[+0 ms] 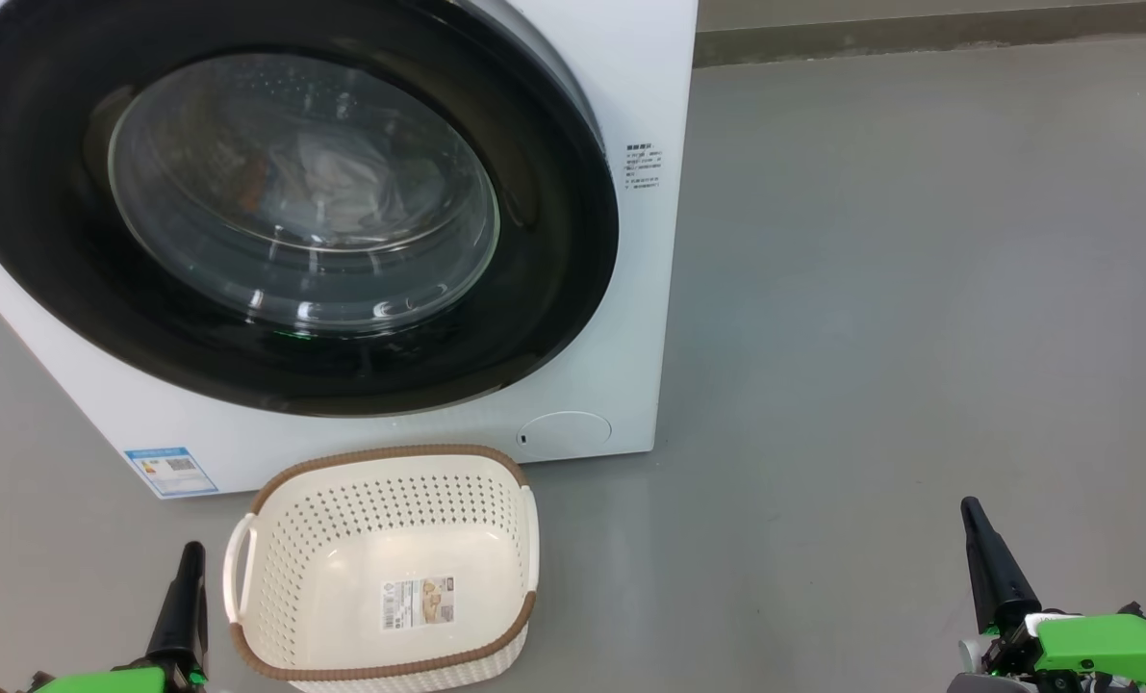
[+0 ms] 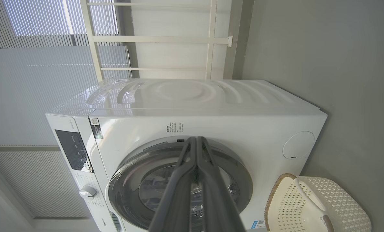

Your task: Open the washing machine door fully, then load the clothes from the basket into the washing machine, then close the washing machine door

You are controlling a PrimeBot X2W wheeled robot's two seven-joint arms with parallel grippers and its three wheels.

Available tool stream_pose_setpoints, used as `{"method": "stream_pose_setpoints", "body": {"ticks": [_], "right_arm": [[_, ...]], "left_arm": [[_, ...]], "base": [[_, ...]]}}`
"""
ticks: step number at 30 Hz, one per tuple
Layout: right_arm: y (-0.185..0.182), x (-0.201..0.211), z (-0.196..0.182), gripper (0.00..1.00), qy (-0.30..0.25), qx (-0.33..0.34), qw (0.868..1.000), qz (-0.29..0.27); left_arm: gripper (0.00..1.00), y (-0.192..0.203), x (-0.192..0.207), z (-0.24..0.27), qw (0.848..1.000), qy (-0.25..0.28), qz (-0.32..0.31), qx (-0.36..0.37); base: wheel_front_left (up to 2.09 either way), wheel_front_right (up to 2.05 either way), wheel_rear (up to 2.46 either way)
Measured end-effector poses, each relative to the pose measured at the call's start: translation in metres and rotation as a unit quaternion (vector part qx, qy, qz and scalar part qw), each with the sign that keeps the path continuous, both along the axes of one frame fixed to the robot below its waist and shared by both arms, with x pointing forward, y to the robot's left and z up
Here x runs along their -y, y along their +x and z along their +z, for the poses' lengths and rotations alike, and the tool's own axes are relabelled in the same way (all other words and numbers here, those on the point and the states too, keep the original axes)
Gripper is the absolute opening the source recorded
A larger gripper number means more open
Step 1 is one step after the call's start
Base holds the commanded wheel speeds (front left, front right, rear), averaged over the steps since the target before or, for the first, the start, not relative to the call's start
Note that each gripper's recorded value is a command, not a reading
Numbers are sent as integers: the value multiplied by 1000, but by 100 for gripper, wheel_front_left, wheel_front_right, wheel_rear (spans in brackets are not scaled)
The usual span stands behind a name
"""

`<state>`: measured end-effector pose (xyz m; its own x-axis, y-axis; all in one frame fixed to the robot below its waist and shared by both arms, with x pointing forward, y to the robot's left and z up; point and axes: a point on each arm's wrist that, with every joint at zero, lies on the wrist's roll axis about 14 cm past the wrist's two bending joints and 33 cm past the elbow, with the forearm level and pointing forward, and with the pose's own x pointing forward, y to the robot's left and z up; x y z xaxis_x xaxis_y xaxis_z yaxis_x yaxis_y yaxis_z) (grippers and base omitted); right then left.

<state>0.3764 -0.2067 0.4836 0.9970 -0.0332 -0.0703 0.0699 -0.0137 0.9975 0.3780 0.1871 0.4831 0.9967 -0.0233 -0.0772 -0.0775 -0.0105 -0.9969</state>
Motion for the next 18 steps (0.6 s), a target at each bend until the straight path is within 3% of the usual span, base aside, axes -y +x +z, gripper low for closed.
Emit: {"method": "stream_pose_setpoints", "body": {"ticks": [18], "right_arm": [[0,0,0,0,0,0,1000,0]], "left_arm": [[0,0,0,0,1000,0,0,0]], "base": [[0,0,0]]}}
